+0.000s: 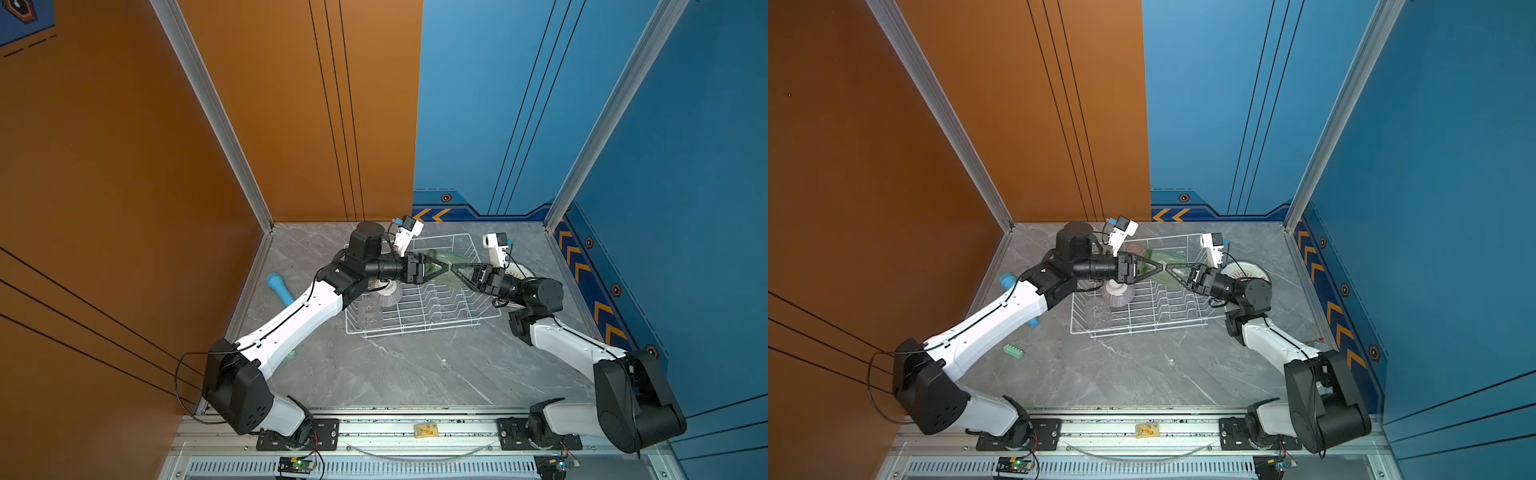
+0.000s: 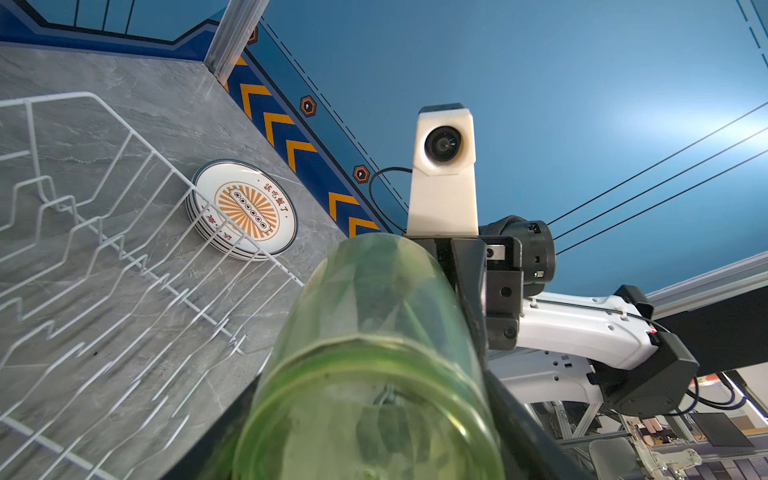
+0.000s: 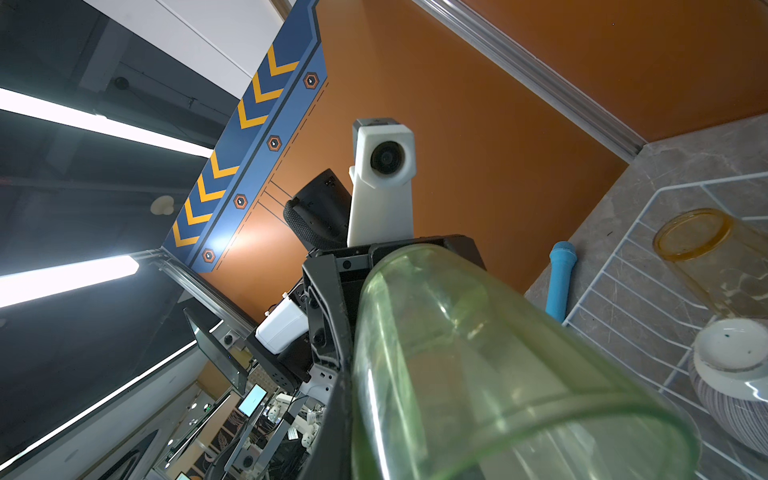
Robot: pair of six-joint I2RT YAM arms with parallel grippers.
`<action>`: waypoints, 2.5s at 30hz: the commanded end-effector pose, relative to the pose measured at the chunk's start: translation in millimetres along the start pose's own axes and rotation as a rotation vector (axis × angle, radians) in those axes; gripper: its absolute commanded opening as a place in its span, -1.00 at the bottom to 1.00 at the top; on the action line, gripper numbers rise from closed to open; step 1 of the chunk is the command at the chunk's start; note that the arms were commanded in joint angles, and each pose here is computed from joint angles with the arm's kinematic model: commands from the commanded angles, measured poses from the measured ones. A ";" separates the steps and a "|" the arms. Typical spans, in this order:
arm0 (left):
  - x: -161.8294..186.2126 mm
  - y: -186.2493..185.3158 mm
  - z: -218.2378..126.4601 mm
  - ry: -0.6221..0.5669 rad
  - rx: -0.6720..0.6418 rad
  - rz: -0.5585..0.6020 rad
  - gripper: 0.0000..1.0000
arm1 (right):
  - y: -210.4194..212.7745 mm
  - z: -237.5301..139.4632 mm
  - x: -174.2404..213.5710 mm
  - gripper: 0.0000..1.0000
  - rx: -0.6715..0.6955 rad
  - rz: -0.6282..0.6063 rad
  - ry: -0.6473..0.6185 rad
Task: Unload the mixed dishes from the dish rack
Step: 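Grasp the green glass with the right gripper while the left gripper releases, then lower the green glass with the right gripper while the left moves over the clear cup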
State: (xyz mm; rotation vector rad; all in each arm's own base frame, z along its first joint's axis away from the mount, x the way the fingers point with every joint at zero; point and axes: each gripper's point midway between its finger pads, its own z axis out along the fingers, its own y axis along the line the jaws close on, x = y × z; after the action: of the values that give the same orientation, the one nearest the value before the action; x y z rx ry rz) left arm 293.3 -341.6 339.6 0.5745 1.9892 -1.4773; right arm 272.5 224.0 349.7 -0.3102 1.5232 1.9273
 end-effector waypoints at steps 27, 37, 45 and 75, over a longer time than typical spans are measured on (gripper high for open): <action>32.5 67.7 -97.0 0.031 -0.625 0.084 0.60 | -1.7 -66.1 43.9 -1.00 0.826 -0.303 0.300; 68.0 111.6 -153.0 0.233 -1.112 0.157 0.57 | -10.5 -140.4 104.0 -1.00 1.332 -0.267 0.606; 87.1 134.8 -160.7 0.327 -1.224 0.138 0.57 | -47.2 -173.1 156.5 -1.00 1.473 -0.135 0.786; 105.3 151.5 -160.9 0.392 -1.222 0.088 0.58 | -158.1 -189.6 177.8 -1.00 1.557 0.073 0.869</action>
State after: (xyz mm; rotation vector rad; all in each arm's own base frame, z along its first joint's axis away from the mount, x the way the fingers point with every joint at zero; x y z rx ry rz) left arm 286.5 -147.5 206.0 0.3544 2.5770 0.0705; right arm 194.5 125.4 78.3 -0.3207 3.0327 0.0953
